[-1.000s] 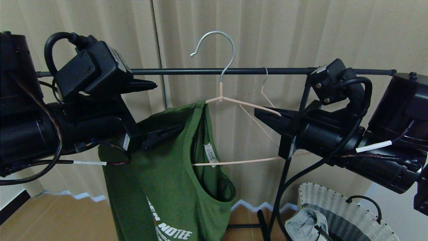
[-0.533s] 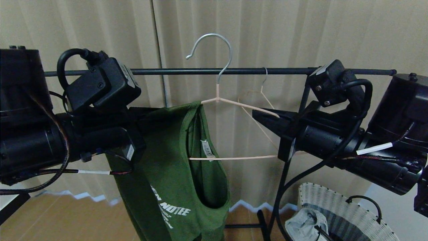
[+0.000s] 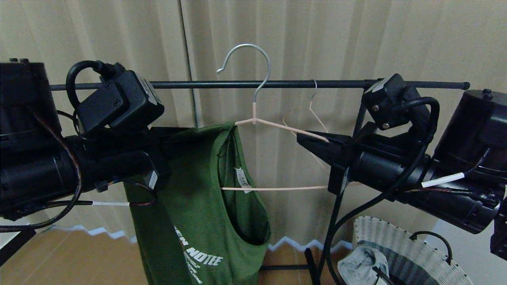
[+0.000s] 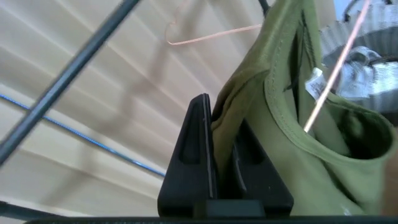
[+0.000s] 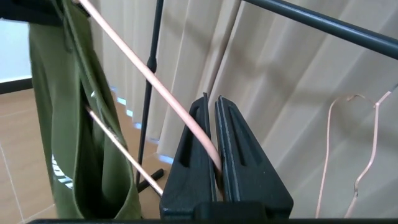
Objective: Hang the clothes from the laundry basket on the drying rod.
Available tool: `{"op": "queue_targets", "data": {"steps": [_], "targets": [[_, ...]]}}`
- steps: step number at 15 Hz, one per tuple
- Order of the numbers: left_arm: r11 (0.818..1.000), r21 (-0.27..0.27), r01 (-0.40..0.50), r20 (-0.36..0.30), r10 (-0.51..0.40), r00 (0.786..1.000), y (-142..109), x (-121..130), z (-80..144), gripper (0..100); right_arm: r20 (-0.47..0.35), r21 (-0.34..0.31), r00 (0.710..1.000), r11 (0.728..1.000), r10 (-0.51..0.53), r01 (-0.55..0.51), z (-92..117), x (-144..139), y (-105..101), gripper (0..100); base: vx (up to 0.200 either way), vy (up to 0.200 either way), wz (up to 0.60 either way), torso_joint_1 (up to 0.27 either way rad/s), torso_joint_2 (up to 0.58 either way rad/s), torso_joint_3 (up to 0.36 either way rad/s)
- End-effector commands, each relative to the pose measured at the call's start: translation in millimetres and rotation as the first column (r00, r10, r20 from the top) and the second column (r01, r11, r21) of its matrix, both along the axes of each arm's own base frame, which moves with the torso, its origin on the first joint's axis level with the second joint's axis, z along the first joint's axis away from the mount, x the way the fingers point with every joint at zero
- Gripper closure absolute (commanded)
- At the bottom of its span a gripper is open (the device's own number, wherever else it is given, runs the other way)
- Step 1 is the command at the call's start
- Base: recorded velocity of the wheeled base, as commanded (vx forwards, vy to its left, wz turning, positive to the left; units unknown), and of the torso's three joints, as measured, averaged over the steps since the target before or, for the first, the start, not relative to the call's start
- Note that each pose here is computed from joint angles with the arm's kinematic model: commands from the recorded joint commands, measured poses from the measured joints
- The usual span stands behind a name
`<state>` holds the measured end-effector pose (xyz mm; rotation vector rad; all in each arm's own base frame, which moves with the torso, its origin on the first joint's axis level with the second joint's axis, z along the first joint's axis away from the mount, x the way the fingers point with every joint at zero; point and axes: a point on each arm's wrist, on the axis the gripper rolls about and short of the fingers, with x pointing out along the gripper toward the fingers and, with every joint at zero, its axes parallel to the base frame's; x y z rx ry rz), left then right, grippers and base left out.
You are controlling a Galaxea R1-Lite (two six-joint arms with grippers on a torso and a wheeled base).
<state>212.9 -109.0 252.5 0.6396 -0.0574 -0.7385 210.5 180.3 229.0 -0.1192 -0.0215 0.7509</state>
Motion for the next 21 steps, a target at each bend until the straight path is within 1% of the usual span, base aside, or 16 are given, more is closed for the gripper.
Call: {"op": "queue_targets", "data": {"steps": [1,2,4,6,7,8,10,11,12,13,14,15,16,17,19,21], "targets": [[1.0,-0.004,-0.014,0.002,0.014,1.0,2,1,0,100,0.004,0.002,1.0,1.0,-0.002,0.002,1,-1,-1,100,0.0,0.0,0.0,0.0,0.0,0.0],[1.0,-0.004,-0.017,0.004,0.017,1.0,2,1,0,100,0.003,0.001,1.0,1.0,-0.002,0.002,1,-1,-1,0,0.0,0.0,0.0,0.0,0.0,0.0],[0.999,-0.001,-0.037,0.001,0.037,0.999,5,3,0,100,0.006,-0.002,1.0,1.0,-0.014,0.014,1,-1,-3,0,0.0,0.0,0.0,0.0,0.0,0.0],[0.993,0.012,-0.122,-0.002,0.122,0.993,13,7,-3,100,-0.004,-0.013,0.999,0.999,-0.04,0.04,-3,-2,-13,0,0.0,0.0,0.0,0.0,0.0,0.0],[0.981,0.023,-0.191,-0.003,0.191,0.982,17,8,-5,100,-0.011,-0.022,0.998,0.998,-0.058,0.058,-7,-3,-20,0,0.0,0.0,0.0,0.0,0.0,0.0],[0.972,0.032,-0.232,-0.006,0.232,0.973,19,8,-7,100,-0.012,-0.03,0.997,0.997,-0.07,0.07,-8,-4,-25,0,0.0,0.0,0.0,0.0,0.0,0.0],[0.959,0.039,-0.281,-0.009,0.281,0.96,23,9,-9,100,-0.011,-0.037,0.997,0.996,-0.082,0.082,-10,-6,-30,0,0.0,0.0,0.0,0.0,0.0,0.0],[0.948,0.04,-0.314,-0.006,0.315,0.949,26,10,-9,100,-0.016,-0.041,0.996,0.996,-0.084,0.083,-12,-7,-32,0,0.0,0.0,0.0,0.0,0.0,0.0],[0.942,0.033,-0.334,-0.01,0.334,0.943,27,11,-8,100,-0.024,-0.049,0.996,0.995,-0.084,0.083,-15,-8,-32,0,0.0,0.0,0.0,0.0,0.0,0.0],[0.936,0.01,-0.353,-0.024,0.353,0.935,27,11,-8,100,-0.037,-0.059,0.996,0.995,-0.083,0.081,-20,-10,-34,0,0.0,0.0,0.0,0.0,0.0,0.0],[0.931,-0.039,-0.364,-0.044,0.362,0.931,26,11,-6,100,-0.06,-0.077,0.995,0.994,-0.078,0.073,-28,-12,-35,0,0.0,0.0,0.0,0.0,0.0,0.0],[0.93,-0.061,-0.364,-0.049,0.361,0.931,25,11,-5,100,-0.068,-0.084,0.995,0.994,-0.077,0.071,-31,-13,-35,0,0.0,0.0,0.0,0.0,0.0,0.0],[0.926,-0.099,-0.365,-0.056,0.361,0.931,24,11,-3,100,-0.089,-0.099,0.993,0.993,-0.075,0.066,-37,-14,-35,0,0.0,0.0,0.0,0.0,0.0,0.0],[0.924,-0.119,-0.364,-0.052,0.36,0.931,24,11,-1,100,-0.101,-0.109,0.992,0.992,-0.071,0.06,-41,-14,-33,0,0.0,0.0,0.0,0.0,0.0,0.0],[0.919,-0.164,-0.359,-0.041,0.357,0.933,24,11,3,100,-0.103,-0.106,0.993,0.993,-0.065,0.054,-41,-12,-31,0,0.0,0.0,0.0,0.0,0.0,0.0],[0.918,-0.211,-0.335,-0.026,0.337,0.941,19,9,7,100,-0.115,-0.111,0.992,0.993,-0.056,0.043,-44,-10,-26,0,0.0,0.0,0.0,0.0,0.0,0.0]]}}
